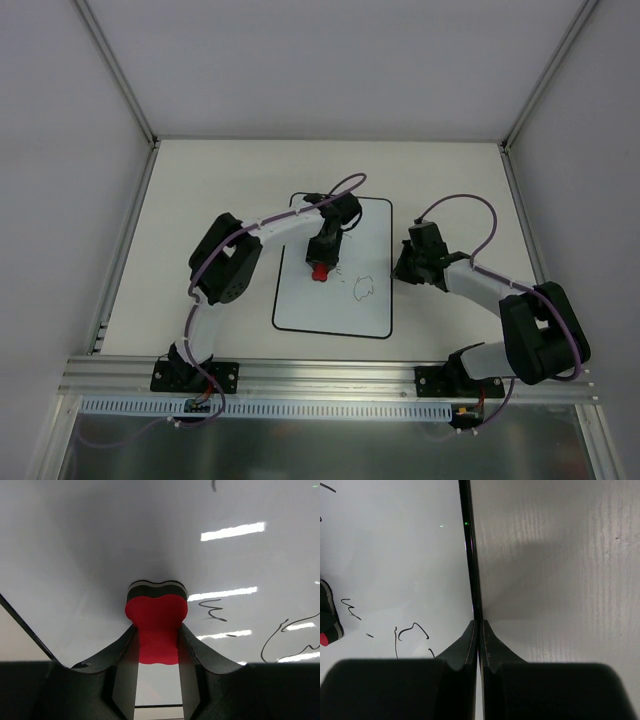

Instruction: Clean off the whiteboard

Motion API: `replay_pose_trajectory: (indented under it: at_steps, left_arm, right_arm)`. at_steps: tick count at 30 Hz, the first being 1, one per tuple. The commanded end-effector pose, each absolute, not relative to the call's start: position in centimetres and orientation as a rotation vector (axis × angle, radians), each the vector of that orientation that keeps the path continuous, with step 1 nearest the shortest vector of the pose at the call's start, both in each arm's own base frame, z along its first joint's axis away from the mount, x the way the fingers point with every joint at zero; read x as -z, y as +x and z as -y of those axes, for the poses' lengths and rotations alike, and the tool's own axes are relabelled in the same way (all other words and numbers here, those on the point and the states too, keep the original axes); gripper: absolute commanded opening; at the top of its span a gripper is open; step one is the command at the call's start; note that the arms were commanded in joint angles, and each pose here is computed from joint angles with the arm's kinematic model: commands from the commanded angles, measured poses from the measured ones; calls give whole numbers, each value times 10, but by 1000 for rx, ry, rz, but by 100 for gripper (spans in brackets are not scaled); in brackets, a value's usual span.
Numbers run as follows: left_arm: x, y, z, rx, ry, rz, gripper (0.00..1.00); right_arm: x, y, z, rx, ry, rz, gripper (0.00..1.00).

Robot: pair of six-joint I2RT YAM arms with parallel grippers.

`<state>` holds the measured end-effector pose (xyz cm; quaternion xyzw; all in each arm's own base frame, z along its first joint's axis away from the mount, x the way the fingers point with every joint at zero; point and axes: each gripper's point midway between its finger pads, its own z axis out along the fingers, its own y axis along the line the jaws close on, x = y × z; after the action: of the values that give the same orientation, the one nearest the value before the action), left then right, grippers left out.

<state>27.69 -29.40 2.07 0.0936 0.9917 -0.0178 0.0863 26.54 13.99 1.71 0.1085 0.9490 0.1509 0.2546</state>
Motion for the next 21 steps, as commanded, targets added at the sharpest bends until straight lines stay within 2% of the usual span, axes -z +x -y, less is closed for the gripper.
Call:
replay_pose_trajectory:
  at_steps: [1,7,13,21]
  left_arm:
    - [20,260,313,-8,471,-3004,0]
    - [19,235,355,76,613,-2999,0]
    - [1,228,360,132,574,-2989,0]
    - [-14,189,387,227,730,-2964,0]
  right_arm:
    - [-2,251,-131,-343,310,-2638,0]
    - [-1,250,-132,-351,334,-2634,0]
    - [1,250,-133,-361,377,-2632,0]
    - [-3,249,-141,-431,403,-2637,0]
